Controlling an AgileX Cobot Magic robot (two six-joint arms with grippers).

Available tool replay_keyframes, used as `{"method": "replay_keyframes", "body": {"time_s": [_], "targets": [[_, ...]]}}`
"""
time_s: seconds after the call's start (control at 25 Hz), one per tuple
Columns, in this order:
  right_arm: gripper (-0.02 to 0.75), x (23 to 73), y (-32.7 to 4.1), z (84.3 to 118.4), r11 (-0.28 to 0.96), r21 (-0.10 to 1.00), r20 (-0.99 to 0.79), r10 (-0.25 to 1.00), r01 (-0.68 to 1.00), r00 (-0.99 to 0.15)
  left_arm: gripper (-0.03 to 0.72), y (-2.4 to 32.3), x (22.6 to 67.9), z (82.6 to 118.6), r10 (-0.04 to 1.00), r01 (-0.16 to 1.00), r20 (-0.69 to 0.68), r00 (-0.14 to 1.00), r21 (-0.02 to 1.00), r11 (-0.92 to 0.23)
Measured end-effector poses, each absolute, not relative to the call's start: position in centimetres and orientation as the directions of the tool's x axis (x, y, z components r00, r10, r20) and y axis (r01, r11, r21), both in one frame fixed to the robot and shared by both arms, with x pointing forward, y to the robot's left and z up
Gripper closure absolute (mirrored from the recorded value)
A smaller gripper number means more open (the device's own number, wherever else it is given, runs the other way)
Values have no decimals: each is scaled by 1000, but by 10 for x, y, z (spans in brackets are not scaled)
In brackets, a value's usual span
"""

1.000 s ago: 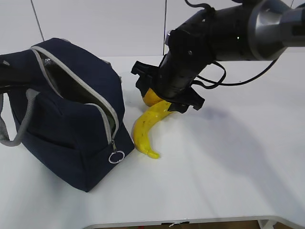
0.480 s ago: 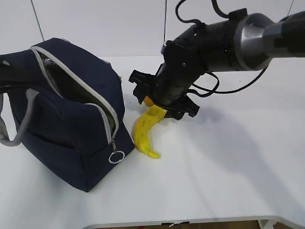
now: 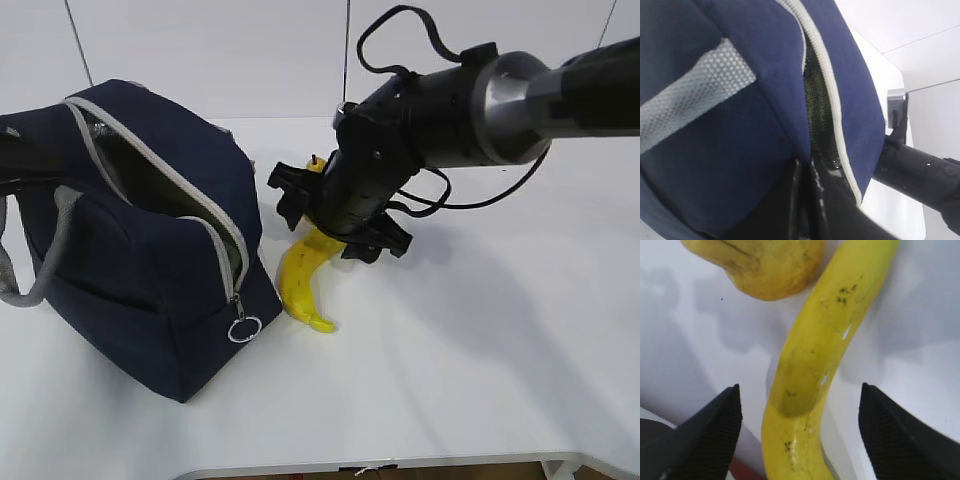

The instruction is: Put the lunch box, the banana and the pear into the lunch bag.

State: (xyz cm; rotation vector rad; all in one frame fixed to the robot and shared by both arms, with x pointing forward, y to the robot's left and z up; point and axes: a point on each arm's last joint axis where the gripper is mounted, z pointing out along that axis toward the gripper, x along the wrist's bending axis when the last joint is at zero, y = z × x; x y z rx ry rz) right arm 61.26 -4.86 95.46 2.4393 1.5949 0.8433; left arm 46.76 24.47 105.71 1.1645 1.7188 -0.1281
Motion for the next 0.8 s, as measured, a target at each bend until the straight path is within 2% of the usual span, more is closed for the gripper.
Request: {"method": "replay_keyframes", "body": {"time_s": [0.8], "targets": [[148,618,-43,936,-437,379,405,871,816,278,704,245,468,1057,634,742,-773,-21,413,528]]}}
